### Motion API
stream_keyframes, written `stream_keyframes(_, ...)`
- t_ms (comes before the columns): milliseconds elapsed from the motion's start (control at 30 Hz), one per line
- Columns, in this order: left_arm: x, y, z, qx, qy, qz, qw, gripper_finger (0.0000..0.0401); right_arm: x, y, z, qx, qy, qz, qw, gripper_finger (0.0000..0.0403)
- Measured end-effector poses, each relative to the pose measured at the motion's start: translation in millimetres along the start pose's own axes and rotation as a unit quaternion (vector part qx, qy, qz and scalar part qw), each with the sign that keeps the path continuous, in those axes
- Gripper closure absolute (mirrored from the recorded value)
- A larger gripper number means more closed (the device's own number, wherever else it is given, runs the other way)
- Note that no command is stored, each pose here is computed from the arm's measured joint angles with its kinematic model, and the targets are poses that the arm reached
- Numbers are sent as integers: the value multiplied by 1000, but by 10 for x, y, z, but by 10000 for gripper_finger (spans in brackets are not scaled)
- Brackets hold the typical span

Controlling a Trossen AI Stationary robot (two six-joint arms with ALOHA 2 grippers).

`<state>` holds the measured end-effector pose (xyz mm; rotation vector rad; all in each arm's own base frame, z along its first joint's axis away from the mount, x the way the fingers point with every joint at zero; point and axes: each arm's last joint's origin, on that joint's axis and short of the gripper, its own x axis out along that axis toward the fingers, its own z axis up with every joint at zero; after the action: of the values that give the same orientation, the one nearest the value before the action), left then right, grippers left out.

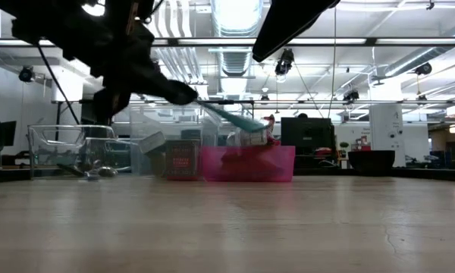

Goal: Pick & Place Food Item
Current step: Put the blue spoon into the left transparent bin

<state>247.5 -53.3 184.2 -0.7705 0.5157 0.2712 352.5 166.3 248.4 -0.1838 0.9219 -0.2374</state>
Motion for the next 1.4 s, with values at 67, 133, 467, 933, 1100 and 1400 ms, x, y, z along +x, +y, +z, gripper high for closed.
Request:
stream_keyframes(67, -64, -10, 46, 0, -26, 8, 1000, 400, 0, 1, 2, 1, -1, 0, 1000, 168)
stream_keyframes(133, -133, -11, 85, 5, -51, 21, 998, 400, 0, 2, 5, 2, -2, 1, 1000, 168)
stream_keyframes(467, -511, -16, 247, 66, -129, 57, 988, 401, 0, 6, 15, 5, -7, 3, 1000, 168)
stream_keyframes(933, -1151, 82, 482, 112, -288, 150, 939, 401, 0, 8, 18, 5, -8, 3, 1000, 168)
stream_keyframes(1100, -1283, 122, 528, 128, -335, 207, 910, 401, -1, 9, 18, 6, -9, 4, 1000, 168)
stream_keyframes(1400, -1382, 185, 563, 119, -416, 368, 823, 401, 45, -76, 85, 158, -35, -23, 987, 168)
